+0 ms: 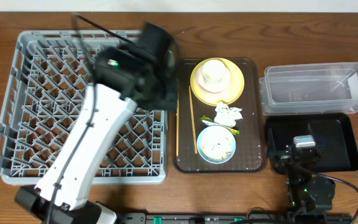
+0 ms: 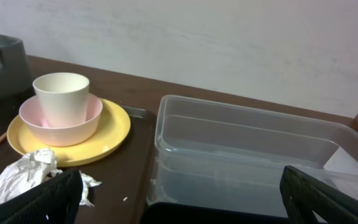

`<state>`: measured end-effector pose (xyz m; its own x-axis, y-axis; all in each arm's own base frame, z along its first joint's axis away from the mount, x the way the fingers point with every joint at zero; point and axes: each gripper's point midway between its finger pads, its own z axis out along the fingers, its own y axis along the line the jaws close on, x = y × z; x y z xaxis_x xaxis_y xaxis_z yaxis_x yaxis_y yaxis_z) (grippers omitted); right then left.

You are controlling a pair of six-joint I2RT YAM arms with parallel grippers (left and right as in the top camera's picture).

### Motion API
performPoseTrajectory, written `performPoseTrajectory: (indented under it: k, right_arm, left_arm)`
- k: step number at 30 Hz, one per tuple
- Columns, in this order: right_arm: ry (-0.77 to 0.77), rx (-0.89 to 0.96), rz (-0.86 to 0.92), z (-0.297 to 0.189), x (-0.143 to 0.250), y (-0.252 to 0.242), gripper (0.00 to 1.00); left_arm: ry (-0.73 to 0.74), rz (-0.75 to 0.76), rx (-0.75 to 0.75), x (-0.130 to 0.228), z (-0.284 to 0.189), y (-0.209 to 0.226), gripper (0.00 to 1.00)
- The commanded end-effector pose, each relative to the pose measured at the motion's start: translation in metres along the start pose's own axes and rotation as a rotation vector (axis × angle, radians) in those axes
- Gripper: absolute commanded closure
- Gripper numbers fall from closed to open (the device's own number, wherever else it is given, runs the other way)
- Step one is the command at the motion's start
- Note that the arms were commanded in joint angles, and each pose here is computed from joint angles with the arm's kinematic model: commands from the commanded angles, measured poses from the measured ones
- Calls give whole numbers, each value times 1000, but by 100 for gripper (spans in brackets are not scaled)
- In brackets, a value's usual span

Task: Sort waste into correct bins and load items into the dishwasher rack
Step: 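Move the left gripper over the brown tray toward the wooden chopsticks, then lower the left gripper and grasp one wooden chopstick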

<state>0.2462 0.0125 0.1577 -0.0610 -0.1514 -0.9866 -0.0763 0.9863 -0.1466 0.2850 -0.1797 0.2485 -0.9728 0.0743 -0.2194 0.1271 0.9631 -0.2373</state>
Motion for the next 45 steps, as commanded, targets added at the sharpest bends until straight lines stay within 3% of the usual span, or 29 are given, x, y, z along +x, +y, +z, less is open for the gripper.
performPoseTrajectory:
  k: [1,8,31,38,45]
  right_arm:
    - [1,6,-10,0,1,-2,1]
    - [1,6,-10,0,1,-2,1]
    - [1,6,-10,0,1,-2,1]
    - [1,6,-10,0,1,-2,1]
    - [1,6,-10,0,1,-2,1]
  left_arm:
    - [19,23,-41,9,26,-8,63]
    - [12,78,-30,7,74,-33,63]
    - [162,45,-192,6,203,-24,63]
    - [178,45,-204,6,226,-22,63]
    - [106,55,-272,-9,234,-11,64]
